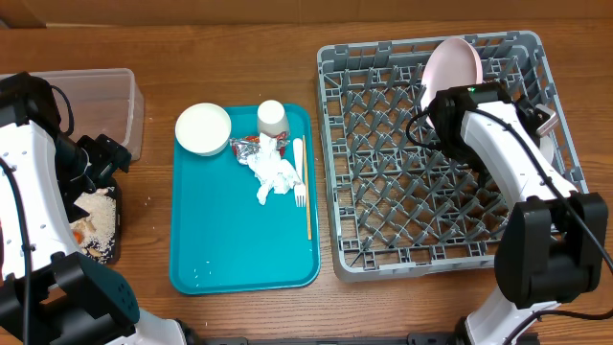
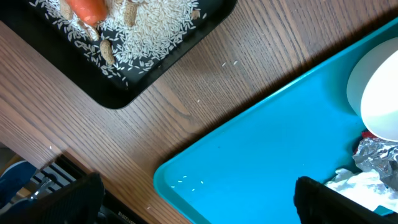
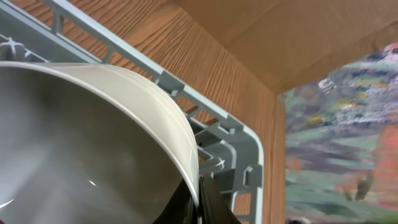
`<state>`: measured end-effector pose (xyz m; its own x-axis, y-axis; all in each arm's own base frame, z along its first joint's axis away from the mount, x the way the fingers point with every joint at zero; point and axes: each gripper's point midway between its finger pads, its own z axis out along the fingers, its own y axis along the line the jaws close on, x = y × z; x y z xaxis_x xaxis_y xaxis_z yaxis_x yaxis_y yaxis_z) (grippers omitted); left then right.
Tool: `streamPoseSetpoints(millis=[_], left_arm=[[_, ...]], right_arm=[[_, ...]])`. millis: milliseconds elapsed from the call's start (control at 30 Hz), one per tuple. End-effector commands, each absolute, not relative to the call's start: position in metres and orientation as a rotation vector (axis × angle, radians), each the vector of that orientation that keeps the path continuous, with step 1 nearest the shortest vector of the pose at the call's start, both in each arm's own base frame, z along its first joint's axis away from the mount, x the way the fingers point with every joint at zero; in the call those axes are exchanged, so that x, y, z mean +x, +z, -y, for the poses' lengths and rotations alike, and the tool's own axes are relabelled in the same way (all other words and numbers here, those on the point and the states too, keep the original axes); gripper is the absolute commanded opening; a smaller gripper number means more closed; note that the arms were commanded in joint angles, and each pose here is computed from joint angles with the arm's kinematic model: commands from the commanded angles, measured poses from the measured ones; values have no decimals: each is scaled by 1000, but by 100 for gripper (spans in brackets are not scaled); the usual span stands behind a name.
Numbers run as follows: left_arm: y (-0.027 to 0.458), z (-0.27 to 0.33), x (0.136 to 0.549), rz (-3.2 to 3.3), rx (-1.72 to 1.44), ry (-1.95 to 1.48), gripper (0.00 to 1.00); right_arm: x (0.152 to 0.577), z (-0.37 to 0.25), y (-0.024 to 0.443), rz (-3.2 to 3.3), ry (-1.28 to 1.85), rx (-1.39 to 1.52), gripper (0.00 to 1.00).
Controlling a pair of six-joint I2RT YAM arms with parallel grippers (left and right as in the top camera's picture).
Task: Sort waste into correct bins and load items into the dishwasher rack
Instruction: 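Lower the bowl upright into the rack and open the right gripper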
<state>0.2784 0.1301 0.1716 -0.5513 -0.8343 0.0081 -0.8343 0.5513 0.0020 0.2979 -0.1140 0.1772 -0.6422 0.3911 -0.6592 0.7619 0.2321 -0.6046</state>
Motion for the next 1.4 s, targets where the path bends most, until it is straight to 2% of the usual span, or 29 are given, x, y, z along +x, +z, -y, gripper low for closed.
streamPoseSetpoints(millis=[0, 400, 800, 1067, 1367], left_arm=[[175, -132, 277, 2772, 1488, -16, 100], [175, -132, 277, 2772, 1488, -16, 100], [175, -132, 277, 2772, 1488, -16, 100], [175, -132, 277, 2772, 1488, -16, 100], [175, -132, 277, 2772, 1488, -16, 100]], right_arm=[[298, 121, 181, -2104, -1427, 1032, 4], [282, 123, 156, -2160, -1451, 1058, 4], [281, 121, 158, -2164, -1462, 1035, 4], [285, 99, 174, -2130, -1426, 1019, 7], [284, 83, 168, -2187, -1367, 1039, 7]])
